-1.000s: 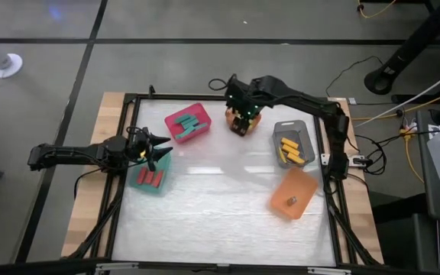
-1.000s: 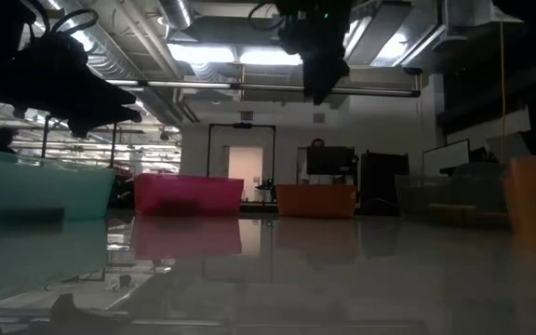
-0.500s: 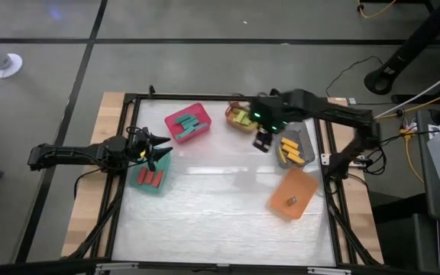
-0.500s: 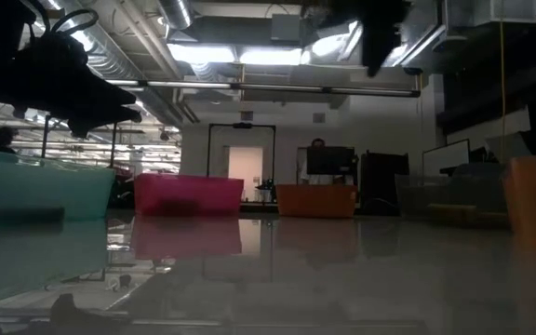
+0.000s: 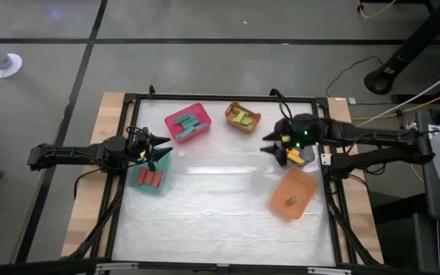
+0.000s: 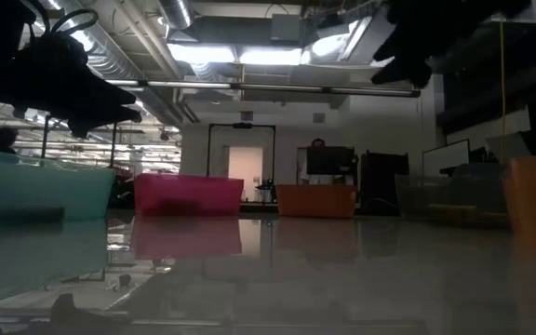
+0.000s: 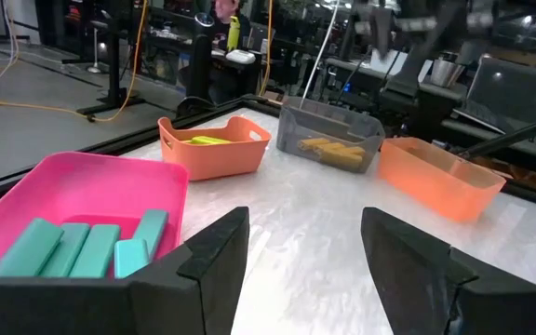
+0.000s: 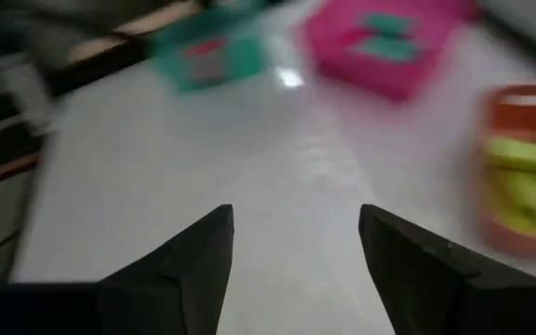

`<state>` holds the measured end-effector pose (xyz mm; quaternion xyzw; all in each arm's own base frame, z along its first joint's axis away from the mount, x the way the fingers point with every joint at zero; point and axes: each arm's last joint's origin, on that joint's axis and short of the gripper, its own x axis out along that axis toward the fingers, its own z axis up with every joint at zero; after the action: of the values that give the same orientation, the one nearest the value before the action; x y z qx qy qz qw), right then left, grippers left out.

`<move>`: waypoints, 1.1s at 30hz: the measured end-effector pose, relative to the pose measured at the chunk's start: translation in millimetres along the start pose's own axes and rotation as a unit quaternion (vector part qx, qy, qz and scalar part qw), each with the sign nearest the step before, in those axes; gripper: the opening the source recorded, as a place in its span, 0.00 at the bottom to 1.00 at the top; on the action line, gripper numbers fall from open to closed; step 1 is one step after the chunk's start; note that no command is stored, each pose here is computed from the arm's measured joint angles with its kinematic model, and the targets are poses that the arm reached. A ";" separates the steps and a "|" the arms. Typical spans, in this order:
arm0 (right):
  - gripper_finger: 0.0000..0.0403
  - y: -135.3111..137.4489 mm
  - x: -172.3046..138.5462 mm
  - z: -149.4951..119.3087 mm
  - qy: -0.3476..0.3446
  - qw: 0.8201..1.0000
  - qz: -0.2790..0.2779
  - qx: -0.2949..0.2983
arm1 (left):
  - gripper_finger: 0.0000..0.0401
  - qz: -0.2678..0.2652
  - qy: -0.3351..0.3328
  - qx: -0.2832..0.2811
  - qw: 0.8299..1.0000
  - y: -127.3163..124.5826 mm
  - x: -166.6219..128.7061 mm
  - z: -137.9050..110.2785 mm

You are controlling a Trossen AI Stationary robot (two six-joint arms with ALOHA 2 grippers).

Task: Sort blocks
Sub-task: Return to Home Position

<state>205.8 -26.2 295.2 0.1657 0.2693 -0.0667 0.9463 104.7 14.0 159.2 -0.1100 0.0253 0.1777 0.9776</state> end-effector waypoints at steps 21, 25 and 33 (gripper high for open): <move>0.58 -32.6 34.4 -134.3 -0.042 0.982 0.178 -0.035 | 0.49 0.000 0.000 0.000 1.000 0.0 0.0 0.1; 0.58 -34.6 26.8 -143.3 -0.061 0.980 0.184 -0.040 | 0.49 0.000 0.000 0.000 1.000 0.0 0.0 0.1; 0.58 -38.7 13.6 -164.3 -0.095 0.972 0.210 -0.049 | 0.49 0.000 0.000 0.000 1.000 0.0 0.0 0.1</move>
<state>129.0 -5.5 145.8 0.1650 0.1403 0.1314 0.9674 104.7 14.0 159.3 -0.1099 0.0252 0.1775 0.9776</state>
